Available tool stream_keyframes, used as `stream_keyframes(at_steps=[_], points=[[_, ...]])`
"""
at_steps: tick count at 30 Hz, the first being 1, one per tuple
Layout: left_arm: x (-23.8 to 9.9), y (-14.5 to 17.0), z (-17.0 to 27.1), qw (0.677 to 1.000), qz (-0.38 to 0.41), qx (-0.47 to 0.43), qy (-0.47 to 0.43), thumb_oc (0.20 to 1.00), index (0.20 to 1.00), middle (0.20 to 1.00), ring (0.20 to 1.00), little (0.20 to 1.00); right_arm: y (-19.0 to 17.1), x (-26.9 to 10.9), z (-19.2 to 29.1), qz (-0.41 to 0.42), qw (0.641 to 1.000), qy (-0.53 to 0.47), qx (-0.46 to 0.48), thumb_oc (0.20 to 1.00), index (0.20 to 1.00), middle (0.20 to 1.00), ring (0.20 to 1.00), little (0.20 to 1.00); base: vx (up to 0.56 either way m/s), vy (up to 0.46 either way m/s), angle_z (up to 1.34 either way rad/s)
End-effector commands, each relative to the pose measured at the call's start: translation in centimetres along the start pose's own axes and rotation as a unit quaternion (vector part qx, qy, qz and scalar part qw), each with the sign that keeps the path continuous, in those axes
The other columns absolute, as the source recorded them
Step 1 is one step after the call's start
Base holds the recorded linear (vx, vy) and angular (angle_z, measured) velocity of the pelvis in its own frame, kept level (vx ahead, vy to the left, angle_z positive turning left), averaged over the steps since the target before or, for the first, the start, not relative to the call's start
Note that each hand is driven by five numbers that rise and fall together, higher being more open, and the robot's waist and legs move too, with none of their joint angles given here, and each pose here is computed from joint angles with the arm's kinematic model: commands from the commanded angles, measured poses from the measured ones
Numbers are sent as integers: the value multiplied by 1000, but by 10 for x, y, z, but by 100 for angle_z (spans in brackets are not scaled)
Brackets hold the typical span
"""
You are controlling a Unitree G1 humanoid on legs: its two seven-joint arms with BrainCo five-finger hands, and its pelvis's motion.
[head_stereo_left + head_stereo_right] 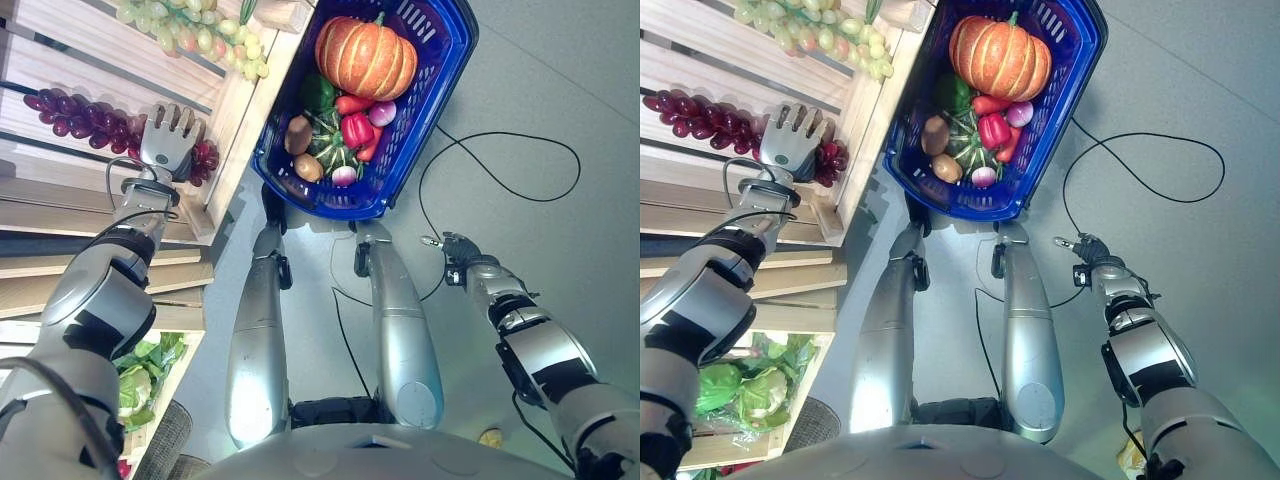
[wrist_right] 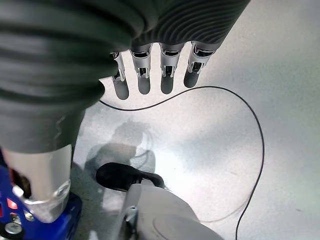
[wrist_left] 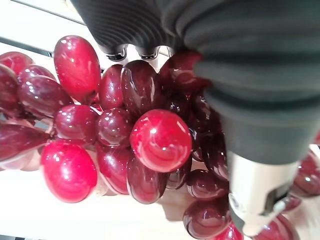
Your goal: Pick up fruits and vegetables into the basket
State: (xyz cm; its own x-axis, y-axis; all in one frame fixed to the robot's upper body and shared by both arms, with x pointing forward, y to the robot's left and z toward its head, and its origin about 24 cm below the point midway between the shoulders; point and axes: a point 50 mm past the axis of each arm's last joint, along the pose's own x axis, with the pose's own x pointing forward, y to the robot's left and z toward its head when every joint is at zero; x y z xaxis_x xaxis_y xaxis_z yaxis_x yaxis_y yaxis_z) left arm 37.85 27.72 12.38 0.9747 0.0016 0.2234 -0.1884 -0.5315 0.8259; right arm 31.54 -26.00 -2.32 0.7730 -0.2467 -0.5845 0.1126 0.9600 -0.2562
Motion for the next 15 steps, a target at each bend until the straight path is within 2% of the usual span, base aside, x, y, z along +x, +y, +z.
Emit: stream_keyframes(at_steps=[1, 6, 7, 8, 9, 15], points=[[-25, -34, -24, 993, -87, 27, 72, 1000, 1000, 1000, 1000, 1000, -25, -4, -24, -29, 999, 26, -4, 1000, 1000, 1000, 1000, 1000, 0, 0, 0], [-28, -38, -25, 991, -111, 33, 74, 1000, 1000, 1000, 1000, 1000, -26, -4, -22, -31, 999, 23, -2, 1000, 1000, 1000, 1000, 1000, 0, 0, 0], [-29, -41, -24, 989, -123, 33, 78, 335, 335, 335, 335, 335, -27, -4, -19, -31, 999, 22, -1, 1000, 1000, 1000, 1000, 1000, 0, 0, 0], [-31, -43, -24, 988, -129, 32, 80, 335, 335, 335, 335, 335, -27, -4, -19, -32, 999, 22, -1, 1000, 1000, 1000, 1000, 1000, 0, 0, 0], [-32, -45, -24, 987, -135, 32, 81, 200, 200, 200, 200, 200, -27, -4, -18, -32, 999, 22, -2, 1000, 1000, 1000, 1000, 1000, 0, 0, 0], [-39, -52, -23, 984, -154, 19, 93, 200, 200, 200, 200, 200, -30, -4, -20, -34, 999, 21, -4, 1000, 1000, 1000, 1000, 1000, -7, 6, -2]])
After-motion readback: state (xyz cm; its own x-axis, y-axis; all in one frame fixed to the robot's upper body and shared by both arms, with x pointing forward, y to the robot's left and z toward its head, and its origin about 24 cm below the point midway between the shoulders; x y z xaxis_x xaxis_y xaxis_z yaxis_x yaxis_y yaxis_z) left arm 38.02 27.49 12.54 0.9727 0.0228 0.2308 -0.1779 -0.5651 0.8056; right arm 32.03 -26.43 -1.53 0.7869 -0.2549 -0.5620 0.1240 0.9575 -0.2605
